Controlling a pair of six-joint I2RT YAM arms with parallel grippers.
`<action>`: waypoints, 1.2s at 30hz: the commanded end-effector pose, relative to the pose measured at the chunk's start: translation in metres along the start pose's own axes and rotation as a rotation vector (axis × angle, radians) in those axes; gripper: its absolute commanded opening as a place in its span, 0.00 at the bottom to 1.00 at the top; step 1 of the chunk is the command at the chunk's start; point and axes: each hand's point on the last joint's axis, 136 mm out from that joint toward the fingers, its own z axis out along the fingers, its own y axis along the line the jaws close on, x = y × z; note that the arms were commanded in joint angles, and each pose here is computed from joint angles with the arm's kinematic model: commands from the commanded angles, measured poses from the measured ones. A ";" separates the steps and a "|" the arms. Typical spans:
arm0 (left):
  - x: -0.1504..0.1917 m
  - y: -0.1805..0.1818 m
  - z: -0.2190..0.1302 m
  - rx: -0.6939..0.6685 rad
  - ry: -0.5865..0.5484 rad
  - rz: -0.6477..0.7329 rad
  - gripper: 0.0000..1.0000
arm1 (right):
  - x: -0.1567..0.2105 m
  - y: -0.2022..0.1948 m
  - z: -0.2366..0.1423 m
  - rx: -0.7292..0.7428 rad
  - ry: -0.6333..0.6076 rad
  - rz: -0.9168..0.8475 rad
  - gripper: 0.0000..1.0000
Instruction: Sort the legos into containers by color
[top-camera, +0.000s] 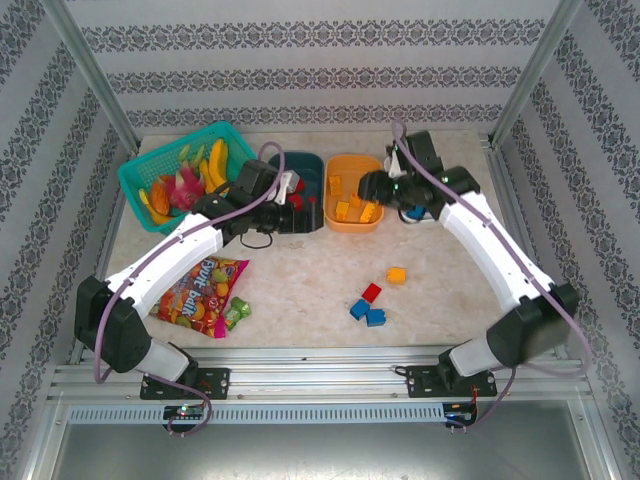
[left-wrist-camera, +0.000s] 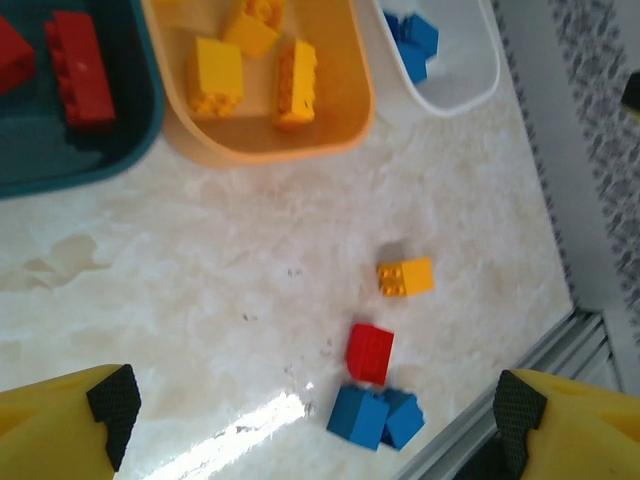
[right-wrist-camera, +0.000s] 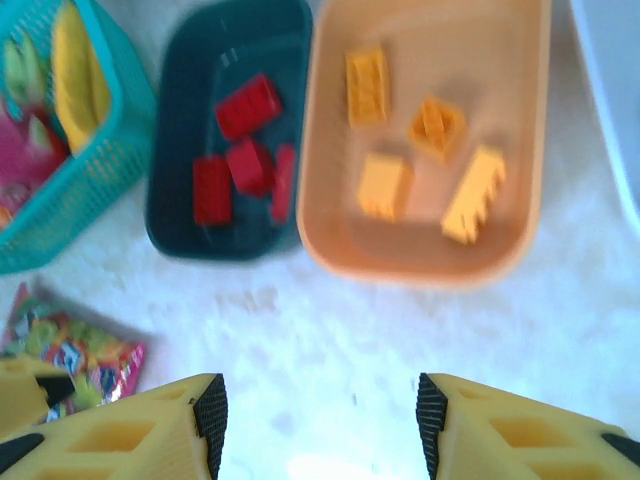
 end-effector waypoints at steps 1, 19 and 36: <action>0.027 -0.014 0.013 -0.011 0.108 0.130 0.91 | 0.051 -0.025 -0.017 0.061 0.067 0.126 0.55; 0.124 -0.058 0.143 -0.238 0.398 0.419 0.78 | 0.199 -0.081 -0.093 0.047 0.246 0.493 0.58; 0.166 -0.039 0.206 -0.389 0.518 0.461 0.58 | 0.209 -0.082 -0.118 0.023 0.234 0.453 0.59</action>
